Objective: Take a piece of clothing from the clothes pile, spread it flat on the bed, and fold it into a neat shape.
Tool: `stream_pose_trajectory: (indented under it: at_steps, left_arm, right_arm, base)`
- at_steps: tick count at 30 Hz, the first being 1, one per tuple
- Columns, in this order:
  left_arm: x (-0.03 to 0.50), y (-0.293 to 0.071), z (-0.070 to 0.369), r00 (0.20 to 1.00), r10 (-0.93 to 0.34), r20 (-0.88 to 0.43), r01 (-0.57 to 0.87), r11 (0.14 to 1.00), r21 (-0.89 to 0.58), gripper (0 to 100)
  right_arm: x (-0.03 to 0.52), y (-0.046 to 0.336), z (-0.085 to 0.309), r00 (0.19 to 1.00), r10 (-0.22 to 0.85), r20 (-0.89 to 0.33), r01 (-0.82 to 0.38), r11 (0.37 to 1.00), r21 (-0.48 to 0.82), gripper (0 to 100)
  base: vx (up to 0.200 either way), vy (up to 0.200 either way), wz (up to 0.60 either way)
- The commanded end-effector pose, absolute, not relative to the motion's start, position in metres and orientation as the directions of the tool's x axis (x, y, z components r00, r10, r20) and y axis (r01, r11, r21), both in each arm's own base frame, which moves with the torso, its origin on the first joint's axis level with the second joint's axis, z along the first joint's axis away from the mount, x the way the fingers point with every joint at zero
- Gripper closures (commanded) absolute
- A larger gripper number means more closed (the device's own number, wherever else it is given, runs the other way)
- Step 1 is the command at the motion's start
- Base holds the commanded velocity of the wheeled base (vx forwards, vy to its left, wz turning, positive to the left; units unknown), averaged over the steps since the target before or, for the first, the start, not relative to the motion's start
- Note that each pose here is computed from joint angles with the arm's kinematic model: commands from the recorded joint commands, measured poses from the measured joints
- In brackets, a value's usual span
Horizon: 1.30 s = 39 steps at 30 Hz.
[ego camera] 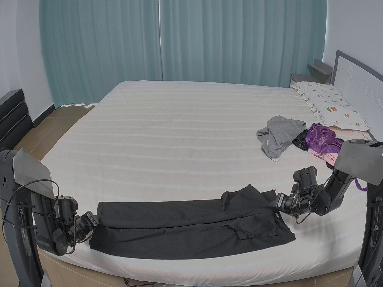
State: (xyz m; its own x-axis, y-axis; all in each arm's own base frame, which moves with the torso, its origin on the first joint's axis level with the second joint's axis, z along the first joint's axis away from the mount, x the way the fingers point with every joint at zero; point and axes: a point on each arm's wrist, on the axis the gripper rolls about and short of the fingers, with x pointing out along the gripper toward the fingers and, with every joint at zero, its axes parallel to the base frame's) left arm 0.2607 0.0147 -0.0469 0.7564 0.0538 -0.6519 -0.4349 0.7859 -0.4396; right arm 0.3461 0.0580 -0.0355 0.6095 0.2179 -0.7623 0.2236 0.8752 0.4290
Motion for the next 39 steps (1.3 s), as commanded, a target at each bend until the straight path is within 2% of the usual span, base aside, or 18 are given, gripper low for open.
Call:
stream_pose_trajectory:
  at_steps: [1,5,14,21,28,29,39]
  left_arm:
    - [0.261,0.015,-0.047,0.759,0.054,-0.648,-0.435,0.784,-0.443,0]
    - [0.267,0.016,-0.039,0.795,0.06,-0.604,-0.415,0.781,-0.468,0]
    - [0.297,0.013,-0.027,0.865,0.035,-0.501,-0.333,0.786,-0.52,0]
    - [0.323,0.01,-0.052,0.862,0.037,-0.506,-0.332,0.796,-0.507,0]
    - [0.326,0.008,-0.063,0.851,0.05,-0.523,-0.347,0.802,-0.487,0]
    - [0.326,0.008,-0.064,0.85,0.05,-0.524,-0.347,0.802,-0.486,100]
    - [0.327,0.008,-0.065,0.853,0.069,-0.517,-0.358,0.799,-0.483,100]
  right_arm:
    - [0.347,0.057,-0.024,0.645,0.225,-0.73,0.215,0.864,0.456,0]
    - [0.347,0.055,-0.014,0.665,0.245,-0.705,0.222,0.837,0.5,0]
    - [0.354,0.054,-0.021,0.696,0.246,-0.674,0.218,0.823,0.525,0]
    - [0.36,0.055,-0.03,0.7,0.247,-0.67,0.255,0.79,0.558,0]
    - [0.368,0.056,-0.04,0.702,0.235,-0.672,0.265,0.79,0.553,0]
    - [0.368,0.056,-0.04,0.702,0.235,-0.672,0.265,0.79,0.553,0]
    - [0.383,0.055,-0.048,0.725,0.192,-0.662,0.281,0.794,0.538,0]
  base:
    - [0.0,0.0,0.0]
    - [0.0,0.0,0.0]
    - [0.0,0.0,0.0]
    - [0.0,0.0,0.0]
    - [0.0,0.0,0.0]
    - [0.0,0.0,0.0]
    - [0.0,0.0,0.0]
